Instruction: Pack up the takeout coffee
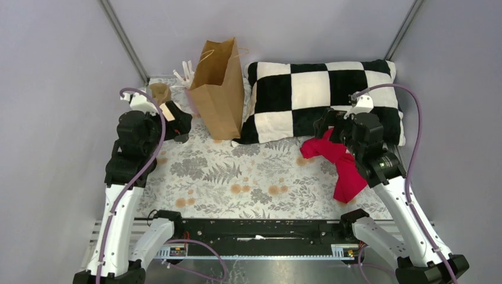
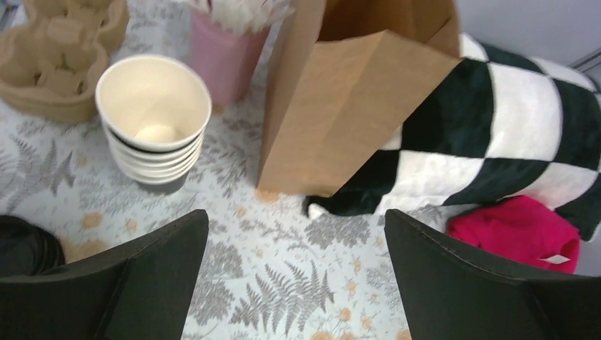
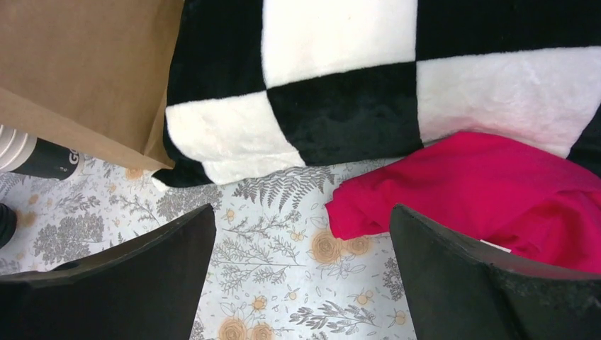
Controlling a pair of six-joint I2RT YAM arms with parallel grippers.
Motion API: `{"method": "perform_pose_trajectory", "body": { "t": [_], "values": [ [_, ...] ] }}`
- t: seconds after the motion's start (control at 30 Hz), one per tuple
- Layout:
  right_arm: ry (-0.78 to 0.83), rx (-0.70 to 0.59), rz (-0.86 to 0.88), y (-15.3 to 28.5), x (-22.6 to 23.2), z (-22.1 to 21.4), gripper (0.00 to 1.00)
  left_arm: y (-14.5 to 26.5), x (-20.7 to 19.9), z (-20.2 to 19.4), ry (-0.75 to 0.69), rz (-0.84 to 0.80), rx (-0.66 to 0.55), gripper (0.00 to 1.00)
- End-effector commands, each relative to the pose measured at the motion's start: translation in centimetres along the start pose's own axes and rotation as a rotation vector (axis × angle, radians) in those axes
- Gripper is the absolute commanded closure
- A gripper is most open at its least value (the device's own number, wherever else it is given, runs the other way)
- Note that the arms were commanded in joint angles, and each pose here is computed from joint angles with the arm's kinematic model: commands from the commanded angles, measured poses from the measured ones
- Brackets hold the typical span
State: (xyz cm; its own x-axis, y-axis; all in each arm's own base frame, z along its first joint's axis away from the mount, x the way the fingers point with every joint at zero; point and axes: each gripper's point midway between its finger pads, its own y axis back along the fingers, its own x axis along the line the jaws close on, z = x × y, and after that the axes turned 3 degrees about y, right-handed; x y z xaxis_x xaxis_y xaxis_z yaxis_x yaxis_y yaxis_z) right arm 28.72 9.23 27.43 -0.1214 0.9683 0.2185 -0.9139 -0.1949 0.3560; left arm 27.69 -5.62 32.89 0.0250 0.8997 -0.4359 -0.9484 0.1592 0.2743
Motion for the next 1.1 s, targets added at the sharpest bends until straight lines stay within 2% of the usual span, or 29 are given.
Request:
{"method": "perform_pose_trajectory", "body": {
  "t": [0.0, 0.17, 0.27, 0.47, 0.57, 0.73, 0.93, 1.07],
  "values": [
    [-0.016, -0.002, 0.032, 0.1, 0.6, -0.3, 0.02, 0.0, 2.8, -0.7, 0.02, 0.148, 0.007, 0.01],
    [0.023, 0.026, 0.111, 0.0, 1.8, -1.0, 0.02, -1.4, 7.0, -1.4, 0.027, 0.392, 0.06, 0.01],
    [0.047, 0.059, 0.162, -0.3, 2.6, -1.8, 0.02, -2.3, 8.2, -0.3, 0.052, 0.484, 0.072, 0.01],
    [0.051, 0.1, 0.192, -0.7, 3.1, -2.7, 0.02, -5.4, 12.1, 3.2, 0.155, 0.578, 0.024, 0.01],
    [0.054, 0.101, 0.196, -0.7, 3.1, -2.8, 0.02, -7.8, 14.2, 3.7, 0.248, 0.545, 0.064, 0.02],
    [0.058, 0.097, 0.202, -0.5, 3.1, -3.1, 0.02, -11.1, 14.4, 3.4, 0.297, 0.445, 0.144, 0.21],
    [0.052, 0.096, 0.221, -0.6, 3.4, -3.2, 0.02, -11.0, 16.0, 1.8, 0.254, 0.5, 0.171, 0.33],
    [0.047, 0.107, 0.225, -0.9, 3.5, -3.5, 0.02, -10.9, 15.8, 0.9, 0.193, 0.517, 0.184, 0.47]
  ]
}}
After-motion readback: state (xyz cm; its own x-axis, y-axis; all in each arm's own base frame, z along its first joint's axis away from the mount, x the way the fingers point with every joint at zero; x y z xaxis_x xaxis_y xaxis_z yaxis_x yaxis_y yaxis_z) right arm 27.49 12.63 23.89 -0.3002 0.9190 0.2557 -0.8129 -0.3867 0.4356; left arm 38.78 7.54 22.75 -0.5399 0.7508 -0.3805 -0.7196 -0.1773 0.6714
